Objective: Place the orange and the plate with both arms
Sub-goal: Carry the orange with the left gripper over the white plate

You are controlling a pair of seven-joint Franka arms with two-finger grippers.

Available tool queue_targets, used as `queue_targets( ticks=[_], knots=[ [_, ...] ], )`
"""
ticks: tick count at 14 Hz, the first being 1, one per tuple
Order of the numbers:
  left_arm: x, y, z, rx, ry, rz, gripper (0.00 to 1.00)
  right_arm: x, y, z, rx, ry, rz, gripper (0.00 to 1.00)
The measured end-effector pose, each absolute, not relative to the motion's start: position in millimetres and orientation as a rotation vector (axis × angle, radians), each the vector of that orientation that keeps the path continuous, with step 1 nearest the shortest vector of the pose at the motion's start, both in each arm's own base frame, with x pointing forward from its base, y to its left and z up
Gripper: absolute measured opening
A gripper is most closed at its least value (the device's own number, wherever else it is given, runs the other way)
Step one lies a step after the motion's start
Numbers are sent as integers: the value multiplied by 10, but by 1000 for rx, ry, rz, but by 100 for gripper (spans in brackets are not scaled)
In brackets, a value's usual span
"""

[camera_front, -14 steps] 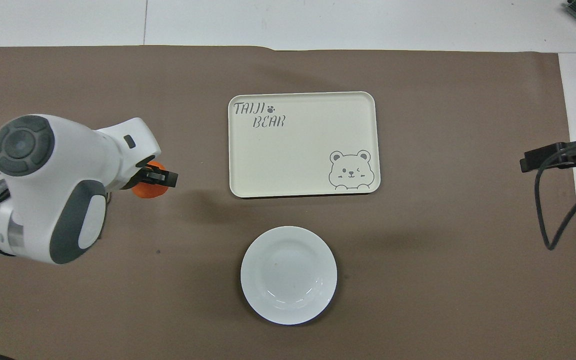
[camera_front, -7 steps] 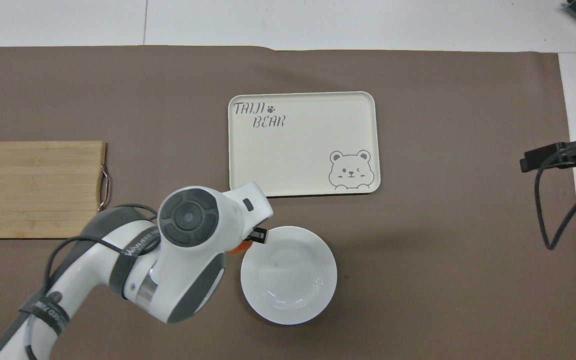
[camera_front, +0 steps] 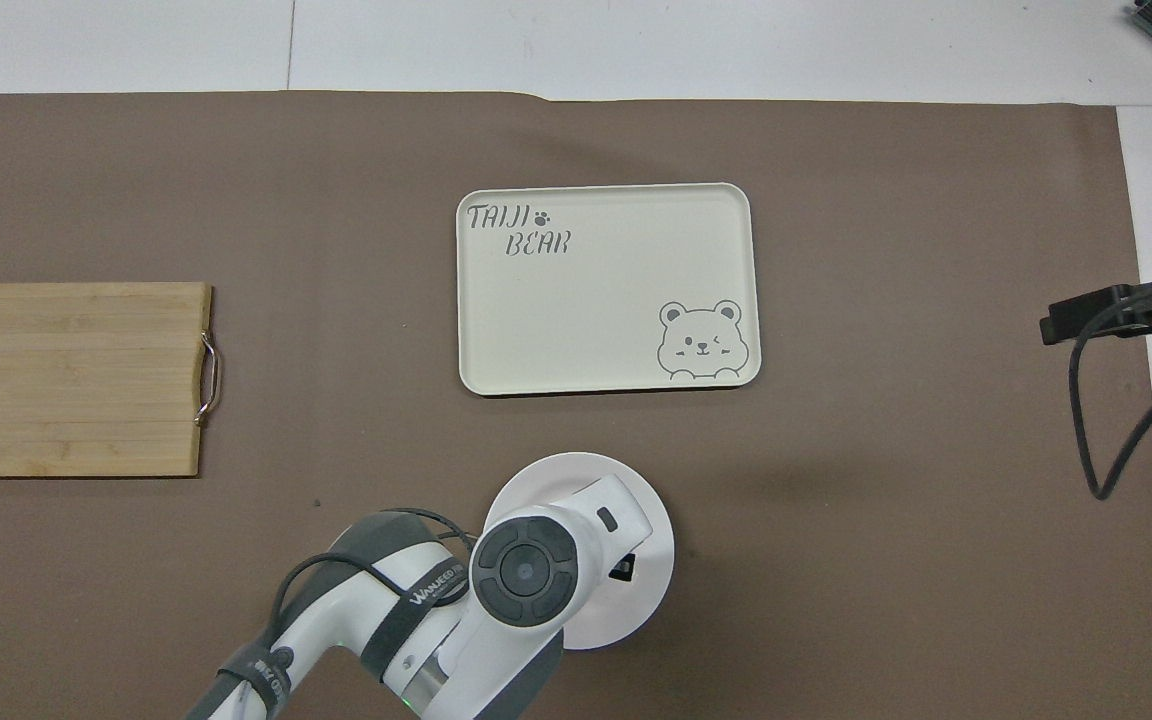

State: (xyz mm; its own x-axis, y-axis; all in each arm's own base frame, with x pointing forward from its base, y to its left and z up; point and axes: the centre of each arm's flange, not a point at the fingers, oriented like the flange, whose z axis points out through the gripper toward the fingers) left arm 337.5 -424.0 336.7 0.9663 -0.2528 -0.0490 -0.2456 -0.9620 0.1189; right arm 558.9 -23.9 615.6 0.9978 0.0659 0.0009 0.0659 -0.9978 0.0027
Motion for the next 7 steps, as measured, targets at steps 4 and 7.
queue_targets(
  ticks=[4,7],
  knots=[
    [3392,-4309,3274,3003,-332,-85,93,5589,-239,6156,3137,104,2,100],
    [3508,-4337,3434,2982,-313,-45,100,5589,-239,6156,3137,104,2,100]
  ],
)
